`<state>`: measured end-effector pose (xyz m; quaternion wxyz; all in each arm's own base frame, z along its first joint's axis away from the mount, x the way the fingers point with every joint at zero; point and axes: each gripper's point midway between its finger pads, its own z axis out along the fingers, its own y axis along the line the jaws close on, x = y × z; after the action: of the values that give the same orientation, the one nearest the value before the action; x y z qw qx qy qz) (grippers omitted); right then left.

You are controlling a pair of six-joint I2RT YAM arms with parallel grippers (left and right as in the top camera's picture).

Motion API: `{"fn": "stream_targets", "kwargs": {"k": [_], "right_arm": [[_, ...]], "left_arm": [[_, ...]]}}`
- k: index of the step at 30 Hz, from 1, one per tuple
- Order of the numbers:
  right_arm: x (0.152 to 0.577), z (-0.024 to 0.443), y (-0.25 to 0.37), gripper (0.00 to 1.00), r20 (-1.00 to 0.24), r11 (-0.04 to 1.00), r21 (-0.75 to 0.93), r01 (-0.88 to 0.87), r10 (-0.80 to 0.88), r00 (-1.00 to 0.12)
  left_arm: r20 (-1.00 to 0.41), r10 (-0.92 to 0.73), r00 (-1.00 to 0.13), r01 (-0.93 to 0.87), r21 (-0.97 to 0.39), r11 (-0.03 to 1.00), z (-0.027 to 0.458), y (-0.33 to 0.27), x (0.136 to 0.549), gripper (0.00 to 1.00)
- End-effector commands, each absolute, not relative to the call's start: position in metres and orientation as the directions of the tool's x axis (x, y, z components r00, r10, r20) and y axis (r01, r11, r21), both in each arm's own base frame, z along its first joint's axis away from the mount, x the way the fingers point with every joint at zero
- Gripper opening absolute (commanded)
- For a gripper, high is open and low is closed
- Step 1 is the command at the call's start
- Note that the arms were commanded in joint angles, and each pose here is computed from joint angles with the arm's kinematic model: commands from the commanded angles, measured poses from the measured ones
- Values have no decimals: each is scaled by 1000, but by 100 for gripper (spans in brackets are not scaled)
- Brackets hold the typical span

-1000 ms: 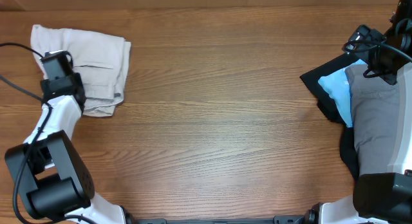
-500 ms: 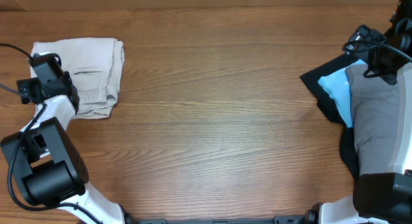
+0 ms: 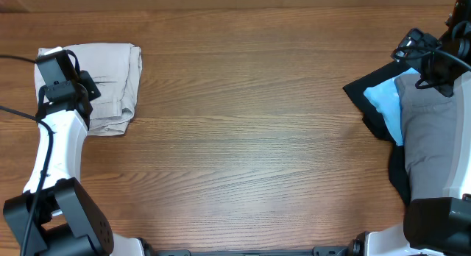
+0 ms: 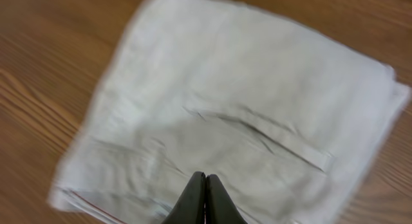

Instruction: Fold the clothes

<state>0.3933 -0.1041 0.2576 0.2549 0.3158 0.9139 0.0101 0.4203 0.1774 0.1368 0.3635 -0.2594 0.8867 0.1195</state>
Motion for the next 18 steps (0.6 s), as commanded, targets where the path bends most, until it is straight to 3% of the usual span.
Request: {"fn": "stream_targets", "kwargs": {"k": [1,6,13,18], "right_arm": [[393,260,-107,100,-469,798,174,577,582,-664],[393,260,-107,100,-469,798,174,577,582,-664],[393,260,-107,100,-469,798,174,577,582,-664],[393,260,-107,100,-469,798,174,577,582,-664]], "left_arm": [[-611,-532,-586,-542,-193,818,110,149,428,4],[-524,-550,-650,-483,-273,832,70,129,439,4],[-404,-547,-733,-494,-236,837,17,123,423,4],[-468,-515,-718,-464,-231,855,47,132,431,4]]}}
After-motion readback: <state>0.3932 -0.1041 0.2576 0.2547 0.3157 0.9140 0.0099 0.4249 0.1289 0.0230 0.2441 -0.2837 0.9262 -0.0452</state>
